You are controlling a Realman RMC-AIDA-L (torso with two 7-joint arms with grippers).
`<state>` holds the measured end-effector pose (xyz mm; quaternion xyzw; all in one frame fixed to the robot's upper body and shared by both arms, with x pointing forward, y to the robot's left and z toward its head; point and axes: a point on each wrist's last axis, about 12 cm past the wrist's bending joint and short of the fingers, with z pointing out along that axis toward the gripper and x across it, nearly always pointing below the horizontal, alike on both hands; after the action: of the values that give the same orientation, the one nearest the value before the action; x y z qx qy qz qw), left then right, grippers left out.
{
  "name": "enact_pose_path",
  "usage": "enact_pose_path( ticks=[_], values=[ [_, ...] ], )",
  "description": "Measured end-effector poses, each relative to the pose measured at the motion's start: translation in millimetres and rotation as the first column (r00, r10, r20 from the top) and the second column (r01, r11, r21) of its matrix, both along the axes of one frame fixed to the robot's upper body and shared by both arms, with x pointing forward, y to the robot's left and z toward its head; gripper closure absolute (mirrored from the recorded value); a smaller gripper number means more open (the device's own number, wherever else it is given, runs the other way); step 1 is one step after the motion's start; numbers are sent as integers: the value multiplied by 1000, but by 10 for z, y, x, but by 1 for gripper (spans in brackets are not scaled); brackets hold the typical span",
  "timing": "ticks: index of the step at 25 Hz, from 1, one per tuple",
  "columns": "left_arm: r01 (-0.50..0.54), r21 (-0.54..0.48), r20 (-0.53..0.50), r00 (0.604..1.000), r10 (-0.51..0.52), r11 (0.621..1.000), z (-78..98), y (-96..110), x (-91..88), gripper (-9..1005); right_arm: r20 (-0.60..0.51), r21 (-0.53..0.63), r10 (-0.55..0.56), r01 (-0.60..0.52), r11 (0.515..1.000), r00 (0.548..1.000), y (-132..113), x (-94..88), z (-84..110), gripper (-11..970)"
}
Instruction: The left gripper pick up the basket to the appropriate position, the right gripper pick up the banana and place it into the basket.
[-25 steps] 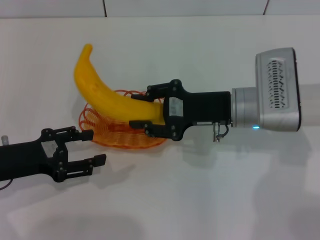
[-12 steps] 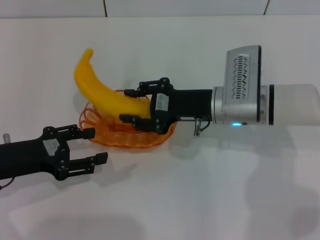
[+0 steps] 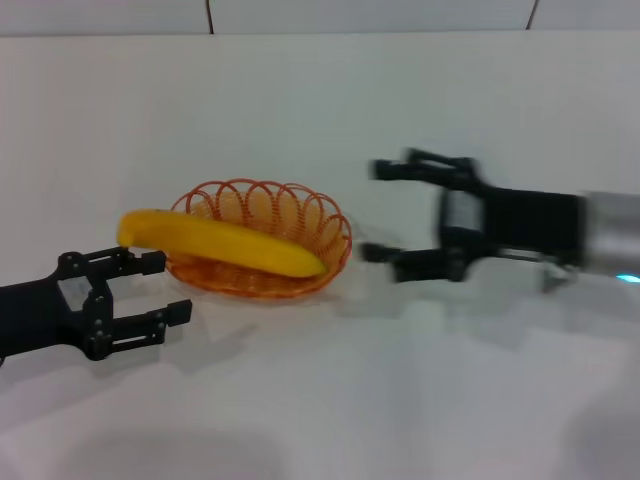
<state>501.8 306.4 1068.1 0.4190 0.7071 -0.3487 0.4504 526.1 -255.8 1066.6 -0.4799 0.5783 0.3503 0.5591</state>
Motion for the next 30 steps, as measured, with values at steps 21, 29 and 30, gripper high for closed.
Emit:
enact_pose_path(
  ticks=[21,29,30],
  values=[
    [-107,23,83,991,105,994,-56,254,-122,258,-139,-96,-210,198,975,968,-413,-421,-414,65],
    [-101,29,95,991,98,994,-55,239,-111,258,-161,-113,-196,180,977,967,-344,-373,-435,65],
    [-103,28,96,990,100,994,-54,242,-110,258,-162,-113,-197,180,977,967,-344,-374,-436,65]
  ],
)
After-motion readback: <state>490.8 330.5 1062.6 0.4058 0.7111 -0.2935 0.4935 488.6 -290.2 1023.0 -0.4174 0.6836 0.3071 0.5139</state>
